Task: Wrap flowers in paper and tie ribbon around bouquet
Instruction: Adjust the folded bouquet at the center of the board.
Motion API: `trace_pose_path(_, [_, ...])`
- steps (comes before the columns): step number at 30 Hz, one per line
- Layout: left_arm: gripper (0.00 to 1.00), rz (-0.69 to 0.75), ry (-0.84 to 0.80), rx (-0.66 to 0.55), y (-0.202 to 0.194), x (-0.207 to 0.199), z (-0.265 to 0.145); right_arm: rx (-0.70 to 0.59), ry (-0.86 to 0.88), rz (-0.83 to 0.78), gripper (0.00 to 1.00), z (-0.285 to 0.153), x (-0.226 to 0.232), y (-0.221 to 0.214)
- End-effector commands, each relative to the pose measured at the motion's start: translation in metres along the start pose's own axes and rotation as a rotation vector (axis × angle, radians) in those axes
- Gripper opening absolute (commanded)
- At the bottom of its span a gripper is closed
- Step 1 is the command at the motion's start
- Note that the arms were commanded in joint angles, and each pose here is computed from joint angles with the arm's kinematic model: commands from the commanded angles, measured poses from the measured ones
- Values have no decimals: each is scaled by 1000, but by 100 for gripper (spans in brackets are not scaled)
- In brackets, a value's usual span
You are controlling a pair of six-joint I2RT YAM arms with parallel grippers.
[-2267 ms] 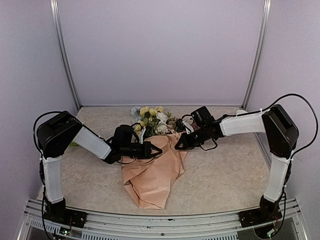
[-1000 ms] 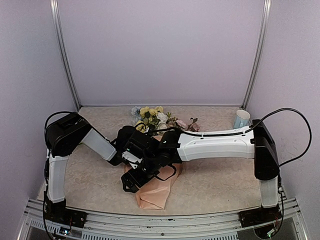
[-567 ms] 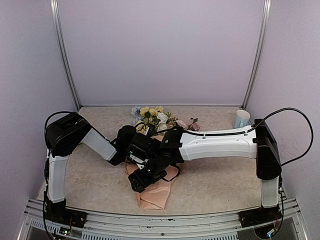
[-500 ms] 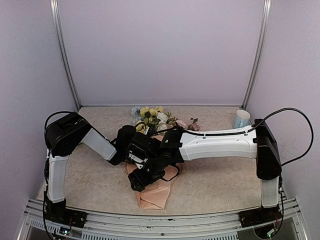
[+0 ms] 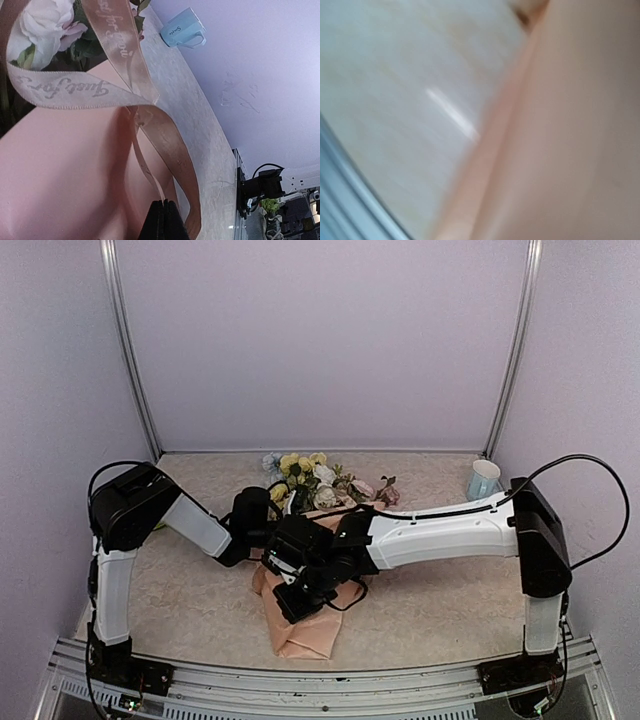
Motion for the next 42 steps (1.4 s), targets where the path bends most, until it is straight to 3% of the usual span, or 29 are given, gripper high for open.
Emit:
trace_pose_path(1, [0, 107, -50, -37, 33, -35, -4, 13, 28, 158, 0, -10, -27, -34])
trace_pose_path(11, [0, 338, 50, -74, 69, -108, -39, -76, 180, 320, 0, -16, -65, -65])
trace_pose_path(19, [0, 414, 287, 4, 24, -113, -77, -171, 201, 365, 0, -35, -73, -68])
trace_pose_path(24, [0, 341, 362, 84, -9, -79, -74, -177, 236, 435, 0, -34, -83, -82])
trace_pose_path(29, [0, 340, 415, 245, -51, -41, -34, -166, 262, 439, 0, -32, -84, -83])
trace_pose_path(32, [0, 367, 412, 266, -60, -40, -16, -166, 260, 441, 0, -34, -86, -86])
trace_pose_path(34, [0, 382, 394, 255, -60, -42, -9, -177, 260, 440, 7, -37, -90, -88])
trace_pose_path(36, [0, 374, 395, 269, -62, -38, -6, -203, 255, 438, 23, -43, -98, -86])
trace_pose_path(40, [0, 371, 390, 284, -69, -33, -6, -275, 233, 440, 28, -54, -133, -71])
trace_pose_path(42, [0, 371, 386, 281, -68, -34, -7, -300, 244, 358, 32, -59, -142, -55])
Point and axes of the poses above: each gripper's point midway between its finger pads, its own z axis out along the fingers, its own x axis along the line the jaws close on, y = z × x, the point moved 4 cm from there along -z, back along the fingers, and after that the axes turned 8 degrees about -z, right-handed, at the moved point
